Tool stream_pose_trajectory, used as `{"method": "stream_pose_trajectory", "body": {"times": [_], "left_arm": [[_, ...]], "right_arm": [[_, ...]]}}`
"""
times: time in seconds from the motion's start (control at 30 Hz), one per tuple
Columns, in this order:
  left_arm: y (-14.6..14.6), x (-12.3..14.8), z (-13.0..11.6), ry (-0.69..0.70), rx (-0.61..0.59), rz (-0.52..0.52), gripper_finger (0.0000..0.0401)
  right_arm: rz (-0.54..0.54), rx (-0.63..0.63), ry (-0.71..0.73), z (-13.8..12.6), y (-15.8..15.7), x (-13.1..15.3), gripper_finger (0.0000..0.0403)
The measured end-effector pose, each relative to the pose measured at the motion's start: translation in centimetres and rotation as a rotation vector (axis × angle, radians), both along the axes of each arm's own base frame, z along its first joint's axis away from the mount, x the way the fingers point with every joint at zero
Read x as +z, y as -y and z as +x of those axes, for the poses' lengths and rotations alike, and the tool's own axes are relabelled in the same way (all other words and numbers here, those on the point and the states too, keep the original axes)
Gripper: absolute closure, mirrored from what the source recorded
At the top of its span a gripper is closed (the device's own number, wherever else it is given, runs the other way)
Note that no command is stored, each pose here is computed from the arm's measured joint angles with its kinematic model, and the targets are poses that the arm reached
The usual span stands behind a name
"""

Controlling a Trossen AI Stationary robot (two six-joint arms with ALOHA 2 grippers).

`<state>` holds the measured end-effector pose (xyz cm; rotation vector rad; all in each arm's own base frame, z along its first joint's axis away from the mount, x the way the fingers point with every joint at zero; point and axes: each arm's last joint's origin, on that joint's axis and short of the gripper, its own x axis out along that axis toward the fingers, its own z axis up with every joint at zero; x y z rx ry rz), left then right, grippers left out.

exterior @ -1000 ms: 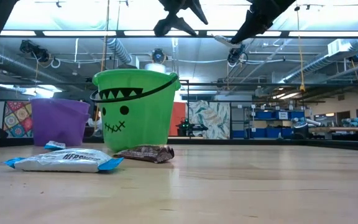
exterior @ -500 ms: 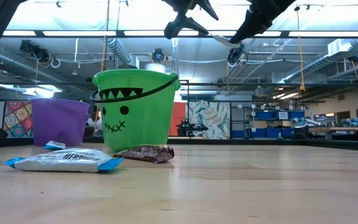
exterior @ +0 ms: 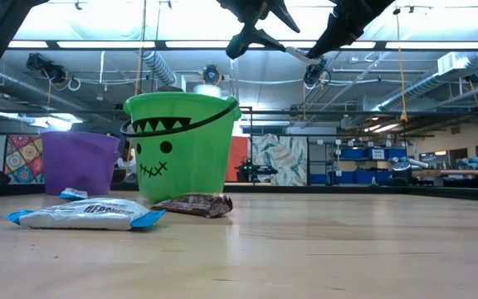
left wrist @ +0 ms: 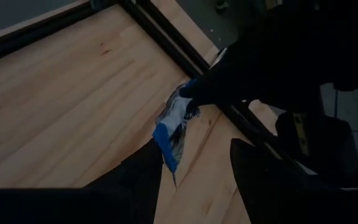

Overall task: Sort candy by brand, put in halloween buckets
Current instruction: Put the white chocolate bar into the violet bucket

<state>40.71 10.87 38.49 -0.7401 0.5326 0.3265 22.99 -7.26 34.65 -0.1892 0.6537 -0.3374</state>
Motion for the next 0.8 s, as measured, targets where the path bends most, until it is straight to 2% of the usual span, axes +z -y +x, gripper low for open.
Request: {"method": "stream_pose_trajectory", "body": {"times": [0.5, 0.63, 0.8], "left_arm": [[-0.4, -1.8, 1.9, 0.018, -0.023, -0.034, 0.0217], [-0.6, -1.8, 1.9, 0.026, -0.018, -0.031, 0.0271], [-1.0, -1.8, 1.8, 0.025, -0.012, -0.032, 0.0371]], "right_arm": [[-0.011, 0.007, -0.006, 0.0, 0.0, 0.0, 0.0403], [-0.013, 0.005, -0.006, 0.0, 0.0, 0.0, 0.0403], [-0.019, 0.007, -0.007, 0.0, 0.0, 0.1, 0.0403]]}}
